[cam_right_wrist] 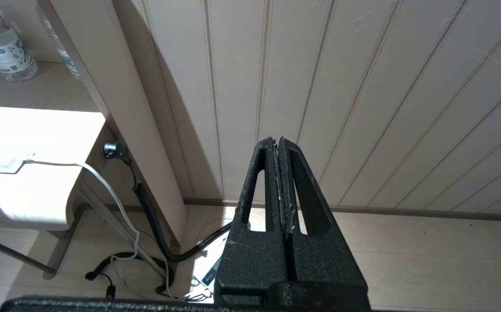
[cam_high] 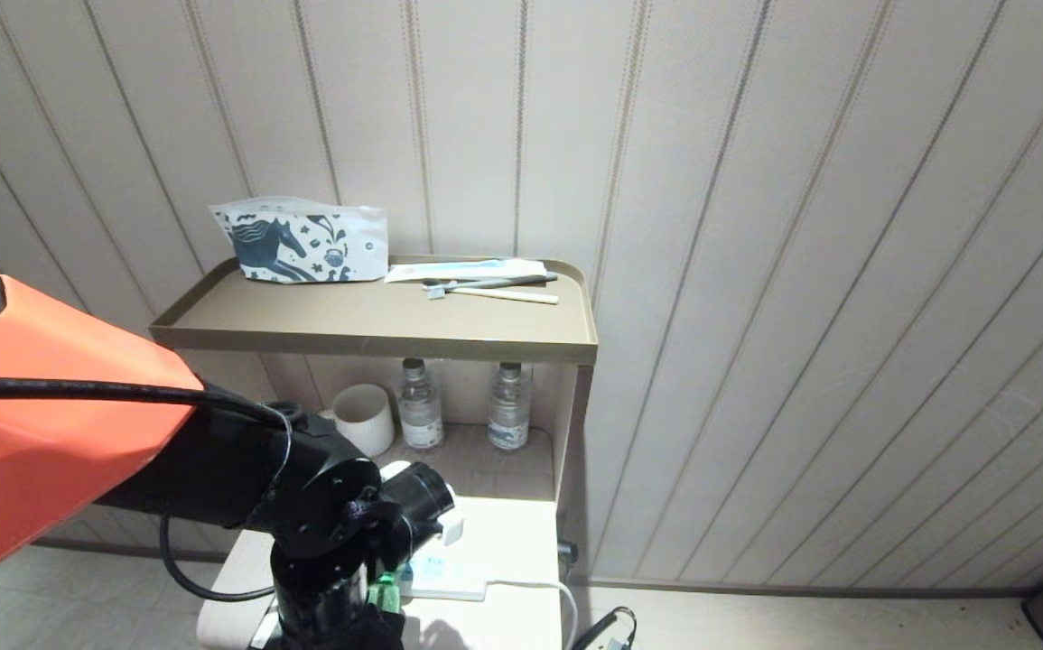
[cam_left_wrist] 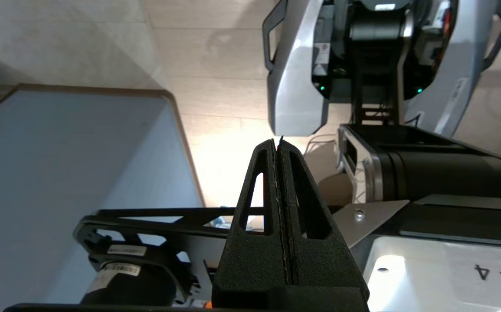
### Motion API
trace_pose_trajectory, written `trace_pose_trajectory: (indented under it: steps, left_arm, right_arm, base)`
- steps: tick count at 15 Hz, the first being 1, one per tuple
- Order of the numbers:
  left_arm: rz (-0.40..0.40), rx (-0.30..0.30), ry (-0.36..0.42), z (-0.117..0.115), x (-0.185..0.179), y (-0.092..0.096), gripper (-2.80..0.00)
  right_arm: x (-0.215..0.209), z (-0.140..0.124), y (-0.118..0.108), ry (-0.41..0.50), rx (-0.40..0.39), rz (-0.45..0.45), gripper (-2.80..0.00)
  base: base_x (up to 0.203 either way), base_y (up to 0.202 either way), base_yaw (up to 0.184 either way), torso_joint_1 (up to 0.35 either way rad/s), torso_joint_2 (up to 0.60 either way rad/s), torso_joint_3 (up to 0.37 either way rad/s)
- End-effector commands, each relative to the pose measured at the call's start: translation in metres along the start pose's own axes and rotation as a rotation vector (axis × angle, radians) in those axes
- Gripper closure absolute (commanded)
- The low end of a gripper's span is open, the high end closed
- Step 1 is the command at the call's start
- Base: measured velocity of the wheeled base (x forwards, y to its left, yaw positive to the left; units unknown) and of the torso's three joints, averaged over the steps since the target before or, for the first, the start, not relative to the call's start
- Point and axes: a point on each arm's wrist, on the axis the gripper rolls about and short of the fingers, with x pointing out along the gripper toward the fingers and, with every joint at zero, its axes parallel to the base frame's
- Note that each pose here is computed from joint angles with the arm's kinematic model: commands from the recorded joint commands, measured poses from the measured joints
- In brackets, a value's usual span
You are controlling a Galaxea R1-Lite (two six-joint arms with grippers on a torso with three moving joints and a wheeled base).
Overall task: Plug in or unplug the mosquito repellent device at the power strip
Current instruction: Insert the plug into the socket
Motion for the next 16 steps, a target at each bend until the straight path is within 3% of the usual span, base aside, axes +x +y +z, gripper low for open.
trace_pose_trajectory:
  steps: [1,7,10,16]
  left_arm:
    - [-0.017,-0.007,-0.023,0.001,0.000,-0.001,-2.80]
    - [-0.006,-0.022,-0.079,0.028,0.032,-0.018,-2.80]
    - [0.013,-0.085,-0.121,0.051,0.045,-0.010,-2.80]
    - [0.007,-0.153,-0.162,0.080,0.062,0.003,-2.80]
  right_arm:
    - [0.000,0.000,0.000,0.002,-0.001,0.000,0.00]
    - [0.000,0.000,0.000,0.002,-0.001,0.000,0.00]
    - [0.000,0.000,0.000,0.004,0.001,-0.001,0.00]
    - [0.000,0.000,0.000,0.003,0.001,-0.001,0.00]
  base:
    - [0.000,0.000,0.000,0.000,0.00,0.000]
    - [0.000,0.000,0.000,0.000,0.00,0.000]
    - [0.000,0.000,0.000,0.000,0.00,0.000]
    - [0.000,0.000,0.000,0.000,0.00,0.000]
